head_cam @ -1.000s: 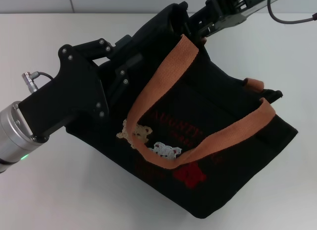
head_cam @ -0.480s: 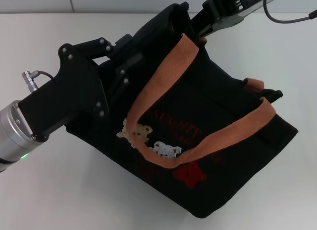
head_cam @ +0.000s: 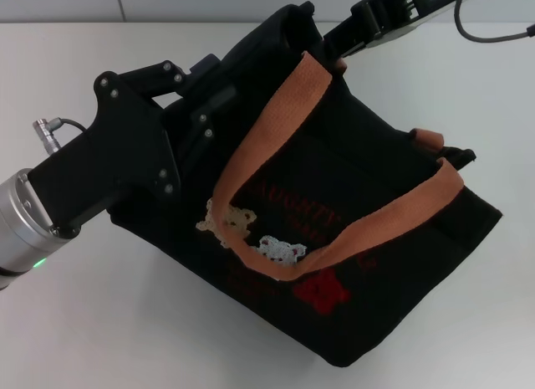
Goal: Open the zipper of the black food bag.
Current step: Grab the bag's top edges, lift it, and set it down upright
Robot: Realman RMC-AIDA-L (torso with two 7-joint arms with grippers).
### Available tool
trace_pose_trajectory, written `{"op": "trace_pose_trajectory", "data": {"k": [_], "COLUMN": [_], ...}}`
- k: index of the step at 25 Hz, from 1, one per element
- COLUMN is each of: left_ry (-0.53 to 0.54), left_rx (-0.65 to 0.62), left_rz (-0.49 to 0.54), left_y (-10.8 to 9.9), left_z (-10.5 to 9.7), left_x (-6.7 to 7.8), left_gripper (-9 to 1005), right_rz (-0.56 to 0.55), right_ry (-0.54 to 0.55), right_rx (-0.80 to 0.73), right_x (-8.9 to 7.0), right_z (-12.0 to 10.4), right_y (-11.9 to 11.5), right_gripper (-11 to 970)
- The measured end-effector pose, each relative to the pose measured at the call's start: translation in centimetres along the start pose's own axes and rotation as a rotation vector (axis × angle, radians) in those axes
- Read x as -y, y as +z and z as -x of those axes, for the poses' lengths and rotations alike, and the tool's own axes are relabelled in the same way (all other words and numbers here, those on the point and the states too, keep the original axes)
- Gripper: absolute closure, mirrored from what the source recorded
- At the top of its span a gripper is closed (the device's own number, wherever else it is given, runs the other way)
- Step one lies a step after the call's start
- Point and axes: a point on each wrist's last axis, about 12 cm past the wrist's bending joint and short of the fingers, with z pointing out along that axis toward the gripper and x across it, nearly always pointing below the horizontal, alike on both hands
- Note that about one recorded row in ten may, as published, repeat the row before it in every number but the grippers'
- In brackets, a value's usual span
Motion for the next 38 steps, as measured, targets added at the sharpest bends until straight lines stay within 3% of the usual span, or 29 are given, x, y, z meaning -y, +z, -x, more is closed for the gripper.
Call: {"op": "trace_pose_trajectory", "data": {"k": [8,19,29,30,34,38], "left_ry": [0.003,0.012,0.012,0.011,0.011,0.011], "left_rx": [0.001,0.000,0.000,0.000,0.002,0.003], "left_rz": [0.011,0.018,0.020,0.019,0.015,0.012], "left_y": [0.0,0.1,-0.1,-0.1,0.0,0.1], "left_z": [0.0,-0.1,0.0,0.0,0.0,0.0], "left_x": [0.0,-0.1,0.0,0.0,0.0,0.0], "left_gripper": [803,803,803,803,803,803], "right_rz": [0.035,0.052,0.161,0.165,0.171,0.128], "right_ry": [0.001,-0.017,0.124,0.127,0.041,-0.162], "right_rx": [0.061,0.028,0.178,0.182,0.167,0.141], "right_x": [0.4,0.1,2.2,2.3,2.1,1.5], "right_z": [-1.9,-3.8,-4.4,-4.4,-4.5,-4.3], "right_y": [-1.3,-2.3,-4.4,-4.4,-4.3,-4.5], "right_gripper": [962,957,925,887,735,708]}}
